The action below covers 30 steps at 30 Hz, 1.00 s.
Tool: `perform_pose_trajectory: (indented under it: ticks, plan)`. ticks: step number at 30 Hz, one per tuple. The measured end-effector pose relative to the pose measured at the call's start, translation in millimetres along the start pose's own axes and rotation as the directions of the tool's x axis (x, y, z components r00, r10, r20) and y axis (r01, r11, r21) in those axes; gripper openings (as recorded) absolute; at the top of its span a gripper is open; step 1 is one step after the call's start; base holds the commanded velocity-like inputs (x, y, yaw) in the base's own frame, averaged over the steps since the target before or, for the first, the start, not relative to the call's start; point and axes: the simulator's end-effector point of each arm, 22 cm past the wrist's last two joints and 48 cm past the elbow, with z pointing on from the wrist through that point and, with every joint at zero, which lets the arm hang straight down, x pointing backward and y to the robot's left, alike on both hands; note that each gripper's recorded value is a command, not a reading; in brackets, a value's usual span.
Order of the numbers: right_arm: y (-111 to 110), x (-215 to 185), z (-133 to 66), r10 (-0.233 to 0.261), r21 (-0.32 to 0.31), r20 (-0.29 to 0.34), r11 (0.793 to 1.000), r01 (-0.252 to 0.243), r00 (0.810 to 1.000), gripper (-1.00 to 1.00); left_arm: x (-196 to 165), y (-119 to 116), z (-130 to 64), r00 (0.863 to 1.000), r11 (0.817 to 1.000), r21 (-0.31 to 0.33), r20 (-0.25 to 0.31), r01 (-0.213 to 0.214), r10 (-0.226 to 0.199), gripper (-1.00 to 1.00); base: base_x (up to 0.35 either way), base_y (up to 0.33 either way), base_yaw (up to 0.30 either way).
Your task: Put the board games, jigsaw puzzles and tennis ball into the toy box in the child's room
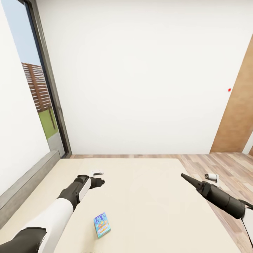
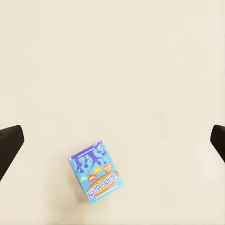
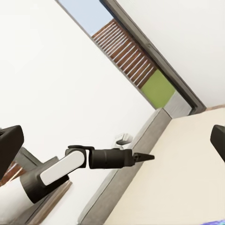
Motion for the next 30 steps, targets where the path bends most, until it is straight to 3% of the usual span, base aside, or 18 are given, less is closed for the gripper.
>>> perform_pose_trajectory:
  ticks: [8, 30]
  plan:
    - [-4, 2, -2.6, 0.037, -0.001, -0.003, 0.999, -0.037, 0.999, 1.00, 4, -1, 4.6, 1.000, 1.000, 0.003, -0.009, 0.003, -0.003, 1.00, 0.000, 0.000, 0.000]
    - [-19, 10, -0.9, 0.065, 0.018, -0.014, 0.998, -0.065, 0.998, 1.00, -18, -3, 9.1, 1.000, 1.000, 0.006, 0.031, 0.004, -0.004, 1.00, 0.000, 0.000, 0.000]
